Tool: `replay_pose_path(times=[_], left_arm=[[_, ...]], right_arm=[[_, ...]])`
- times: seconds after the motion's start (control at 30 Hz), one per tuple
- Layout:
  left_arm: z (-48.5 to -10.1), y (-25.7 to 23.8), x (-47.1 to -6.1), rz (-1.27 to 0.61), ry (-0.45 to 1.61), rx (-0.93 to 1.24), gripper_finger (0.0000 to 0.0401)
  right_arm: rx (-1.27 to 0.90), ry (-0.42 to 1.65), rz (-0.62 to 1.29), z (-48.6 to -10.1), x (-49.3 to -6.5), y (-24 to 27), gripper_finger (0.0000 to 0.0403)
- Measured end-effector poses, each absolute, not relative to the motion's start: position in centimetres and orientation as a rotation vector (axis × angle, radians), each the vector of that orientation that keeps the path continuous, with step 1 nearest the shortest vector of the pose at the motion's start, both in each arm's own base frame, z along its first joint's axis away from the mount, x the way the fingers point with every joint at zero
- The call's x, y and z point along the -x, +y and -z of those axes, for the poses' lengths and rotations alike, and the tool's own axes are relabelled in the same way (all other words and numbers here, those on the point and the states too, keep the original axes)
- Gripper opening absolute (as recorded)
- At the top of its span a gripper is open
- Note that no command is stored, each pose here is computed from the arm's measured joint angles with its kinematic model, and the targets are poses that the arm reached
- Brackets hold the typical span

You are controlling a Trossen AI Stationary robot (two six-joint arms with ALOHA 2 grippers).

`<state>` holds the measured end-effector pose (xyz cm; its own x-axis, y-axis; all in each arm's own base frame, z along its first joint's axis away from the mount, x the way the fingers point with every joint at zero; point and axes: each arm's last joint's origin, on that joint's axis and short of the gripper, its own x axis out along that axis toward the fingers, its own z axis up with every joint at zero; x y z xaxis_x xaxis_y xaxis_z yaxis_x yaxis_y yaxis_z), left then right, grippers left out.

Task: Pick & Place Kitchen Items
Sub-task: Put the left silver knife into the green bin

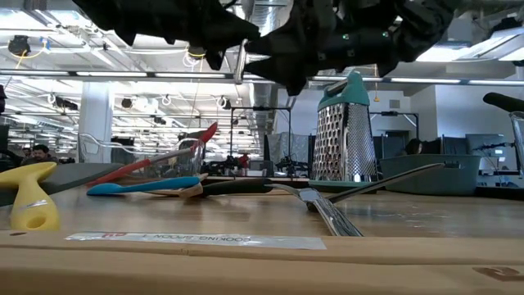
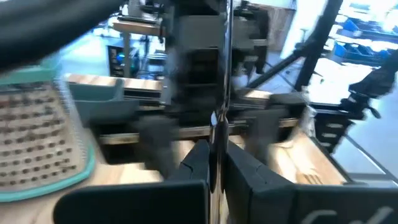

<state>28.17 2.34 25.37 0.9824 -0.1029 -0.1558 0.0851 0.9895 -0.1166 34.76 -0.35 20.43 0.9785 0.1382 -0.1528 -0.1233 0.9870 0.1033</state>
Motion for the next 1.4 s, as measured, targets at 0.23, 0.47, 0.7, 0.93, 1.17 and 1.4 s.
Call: replay_pose_path(times=[0.23,0.47,0.7,0.93,1.17,1.4], left_arm=[[-25.3,2.3,-28.2,0.101,0.165,0.111,0.0001],[-25.4,2.3,-28.2,0.101,0.165,0.111,0.0001],[-25.4,1.9,-28.2,0.112,0.157,0.109,0.0001],[-25.7,1.3,-28.3,0.117,0.126,0.101,0.0001],[-24.8,1.1,-29.2,0.120,0.125,0.101,0.0001],[-24.7,1.3,-29.7,0.118,0.084,0.115,0.0001]], right_arm=[[-0.099,0.180,-0.167,-20.3,-34.7,-0.3,0.0215],[-0.095,0.107,-0.157,-21.0,-34.8,-0.2,0.0195],[-0.096,0.097,-0.161,-21.1,-34.8,-0.1,0.0175],[-0.096,0.091,-0.162,-21.2,-34.8,-0.1,0.0172],[-0.094,0.073,-0.163,-21.3,-34.9,-0.1,0.0167],[-0.095,0.085,-0.166,-21.2,-34.8,0.1,0.0143]])
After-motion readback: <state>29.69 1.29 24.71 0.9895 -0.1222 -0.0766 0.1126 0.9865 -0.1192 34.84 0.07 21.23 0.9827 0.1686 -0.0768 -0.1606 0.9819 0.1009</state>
